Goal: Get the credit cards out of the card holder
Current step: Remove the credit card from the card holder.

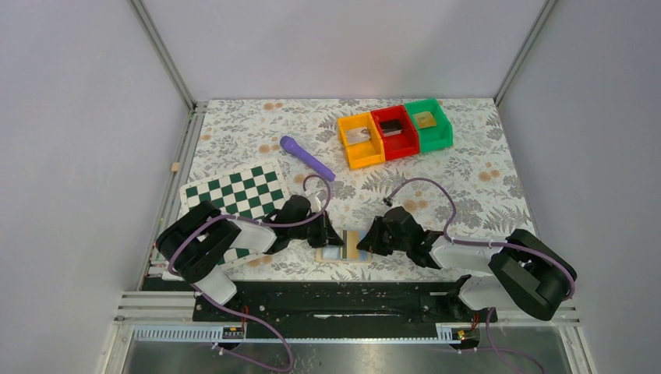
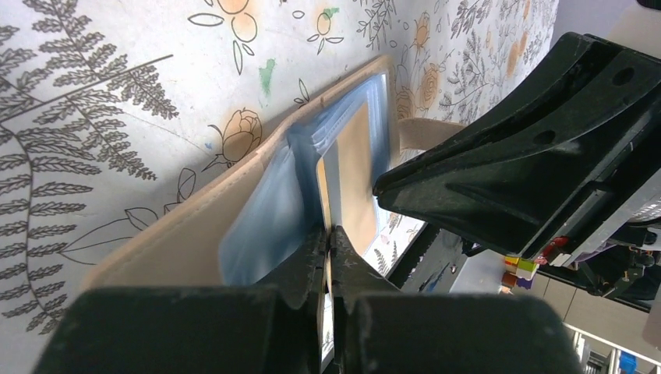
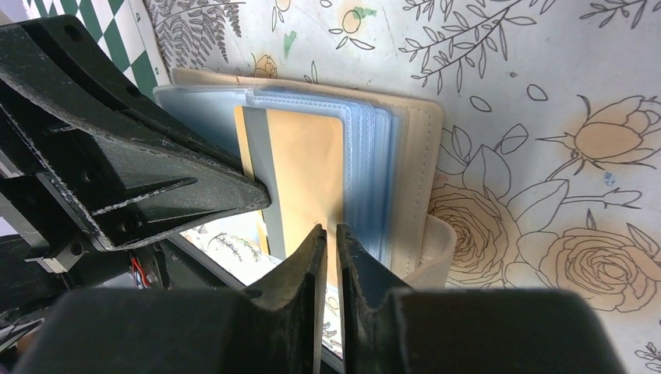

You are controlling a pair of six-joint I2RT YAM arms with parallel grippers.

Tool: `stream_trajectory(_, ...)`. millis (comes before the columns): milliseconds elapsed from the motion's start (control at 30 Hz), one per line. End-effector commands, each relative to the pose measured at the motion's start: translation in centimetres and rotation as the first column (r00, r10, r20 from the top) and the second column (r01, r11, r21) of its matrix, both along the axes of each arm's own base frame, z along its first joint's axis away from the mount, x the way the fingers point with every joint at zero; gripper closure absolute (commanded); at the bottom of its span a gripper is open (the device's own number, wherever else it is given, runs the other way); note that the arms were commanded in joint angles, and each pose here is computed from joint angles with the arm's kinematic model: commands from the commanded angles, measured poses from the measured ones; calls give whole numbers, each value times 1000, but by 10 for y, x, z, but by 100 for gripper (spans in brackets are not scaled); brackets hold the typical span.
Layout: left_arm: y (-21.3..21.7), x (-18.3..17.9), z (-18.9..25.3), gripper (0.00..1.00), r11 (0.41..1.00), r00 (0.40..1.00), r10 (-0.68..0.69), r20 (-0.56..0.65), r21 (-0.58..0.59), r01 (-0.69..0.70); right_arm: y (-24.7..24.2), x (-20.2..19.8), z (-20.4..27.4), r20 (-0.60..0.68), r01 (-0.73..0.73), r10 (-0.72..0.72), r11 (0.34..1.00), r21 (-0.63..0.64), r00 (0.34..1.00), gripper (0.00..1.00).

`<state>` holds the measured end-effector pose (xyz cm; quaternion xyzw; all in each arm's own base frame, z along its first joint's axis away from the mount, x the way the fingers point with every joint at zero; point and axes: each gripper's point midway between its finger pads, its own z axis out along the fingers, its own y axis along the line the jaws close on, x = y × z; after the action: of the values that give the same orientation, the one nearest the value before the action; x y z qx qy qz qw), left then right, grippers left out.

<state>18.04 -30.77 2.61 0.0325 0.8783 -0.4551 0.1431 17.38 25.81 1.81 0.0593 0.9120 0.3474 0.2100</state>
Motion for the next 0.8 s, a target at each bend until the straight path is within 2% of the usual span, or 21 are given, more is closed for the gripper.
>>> stream_trajectory(0,-12,-8,20,100,995,999,-50,1,-91,50,-21,-15,-28,-61,11,-18,994,-104,998,84)
stream_trajectory(133,-12,-8,29,100,993,999,-43,-12,-111,41,-24,-17,-34,-76,16,-25,993,-121,997,84)
stream_trajectory(367,-4,-9,26,99,996,998,-58,-6,-69,57,-28,-17,-36,-77,31,-42,991,-133,996,85)
stream_trajectory(433,-3,-10,26,85,995,998,-64,-2,-75,64,-28,-17,-36,-75,30,-41,991,-132,996,85)
stream_trajectory(467,-3,-10,26,82,994,998,-68,0,-81,67,-28,-18,-35,-76,30,-40,991,-132,996,85)
stream_trajectory(533,-4,-11,29,89,992,997,-74,7,-101,74,-28,-17,-34,-72,29,-39,991,-130,997,86)
stream_trajectory(567,-4,-12,30,99,991,997,-75,7,-110,76,-27,-17,-34,-71,30,-39,991,-129,997,85)
stream_trajectory(767,-4,-11,31,100,989,998,-65,-1,-135,64,-27,-17,-32,-68,30,-38,991,-128,997,86)
